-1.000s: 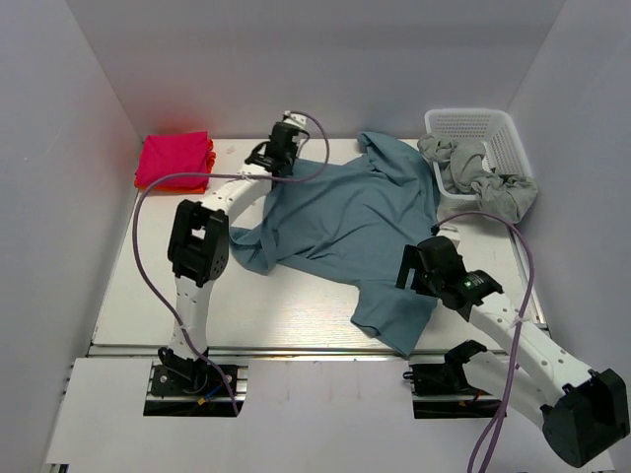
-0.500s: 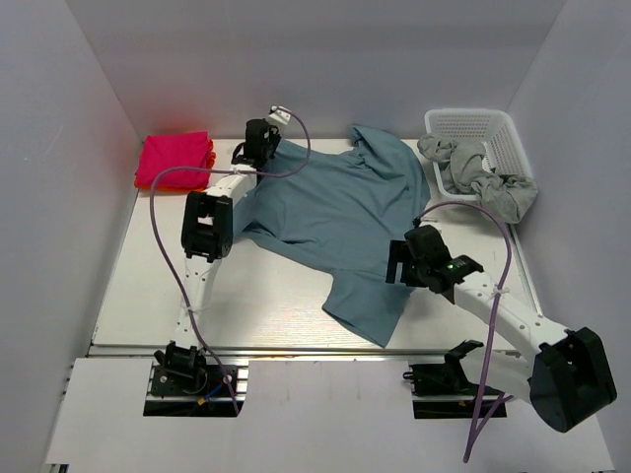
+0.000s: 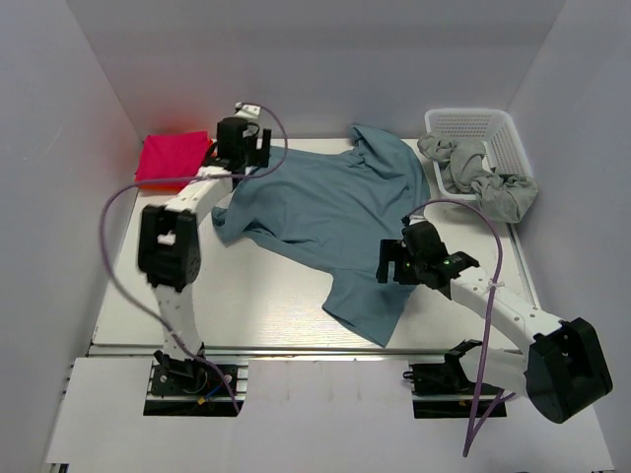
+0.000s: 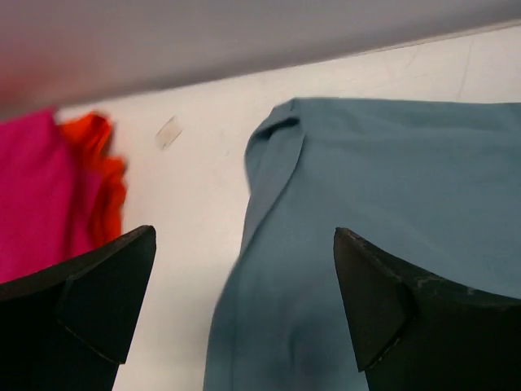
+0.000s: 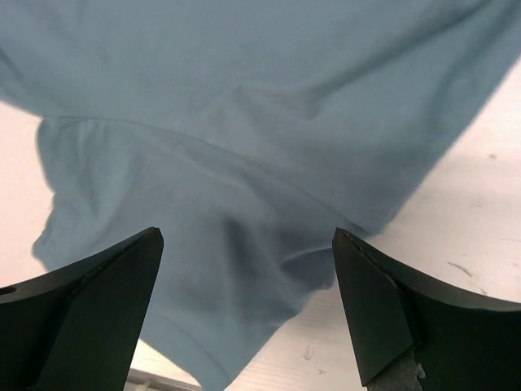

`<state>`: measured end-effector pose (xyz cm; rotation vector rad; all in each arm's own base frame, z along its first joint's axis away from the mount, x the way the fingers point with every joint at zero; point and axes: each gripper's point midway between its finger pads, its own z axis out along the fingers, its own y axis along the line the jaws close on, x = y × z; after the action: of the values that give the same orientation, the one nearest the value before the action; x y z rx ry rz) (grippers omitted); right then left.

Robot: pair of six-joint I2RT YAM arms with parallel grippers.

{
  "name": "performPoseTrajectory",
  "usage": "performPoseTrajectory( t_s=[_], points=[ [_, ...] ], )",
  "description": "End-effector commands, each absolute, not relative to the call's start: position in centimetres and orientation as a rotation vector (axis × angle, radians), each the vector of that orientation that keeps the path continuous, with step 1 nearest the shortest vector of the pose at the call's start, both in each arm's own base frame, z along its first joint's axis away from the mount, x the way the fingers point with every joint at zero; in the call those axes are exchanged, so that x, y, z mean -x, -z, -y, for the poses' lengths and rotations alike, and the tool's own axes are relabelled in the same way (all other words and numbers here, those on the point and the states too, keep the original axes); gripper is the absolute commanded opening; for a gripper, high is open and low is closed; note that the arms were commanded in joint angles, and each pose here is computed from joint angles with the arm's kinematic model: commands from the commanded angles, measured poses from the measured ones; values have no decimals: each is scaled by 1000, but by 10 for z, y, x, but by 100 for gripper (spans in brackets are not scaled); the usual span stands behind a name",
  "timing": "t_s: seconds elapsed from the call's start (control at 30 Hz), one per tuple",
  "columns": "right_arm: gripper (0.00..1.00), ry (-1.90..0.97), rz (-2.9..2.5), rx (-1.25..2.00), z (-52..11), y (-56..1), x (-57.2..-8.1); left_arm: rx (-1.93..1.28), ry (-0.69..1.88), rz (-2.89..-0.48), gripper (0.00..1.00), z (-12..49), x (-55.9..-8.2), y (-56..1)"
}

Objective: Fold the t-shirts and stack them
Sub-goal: Flatten out the tshirt

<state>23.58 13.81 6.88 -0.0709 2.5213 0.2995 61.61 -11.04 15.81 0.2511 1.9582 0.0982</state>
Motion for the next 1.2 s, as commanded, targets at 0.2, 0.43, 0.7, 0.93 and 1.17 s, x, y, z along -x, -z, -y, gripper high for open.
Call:
performPoseTrajectory(
  t_s=[0.2, 0.43, 0.7, 0.93, 1.17],
  points=[
    [90, -711, -2471, 434, -197, -85, -208, 120, 38, -2261, 100, 77, -398, -127],
    [90, -746, -2468, 493, -209, -84, -200, 43, 36, -2331, 95, 70, -371, -90],
    [90, -725, -2467, 470, -212, -83, -199, 36, -15, -2436, 70, 67, -380, -46],
    [90, -703, -2459, 462, -211, -86, -203, 90, -109, -2449, 61, 58, -397, -42],
    [90, -690, -2461, 454, -211, -84, -205, 124, -238, -2451, 63, 41, -398, -42]
  ],
)
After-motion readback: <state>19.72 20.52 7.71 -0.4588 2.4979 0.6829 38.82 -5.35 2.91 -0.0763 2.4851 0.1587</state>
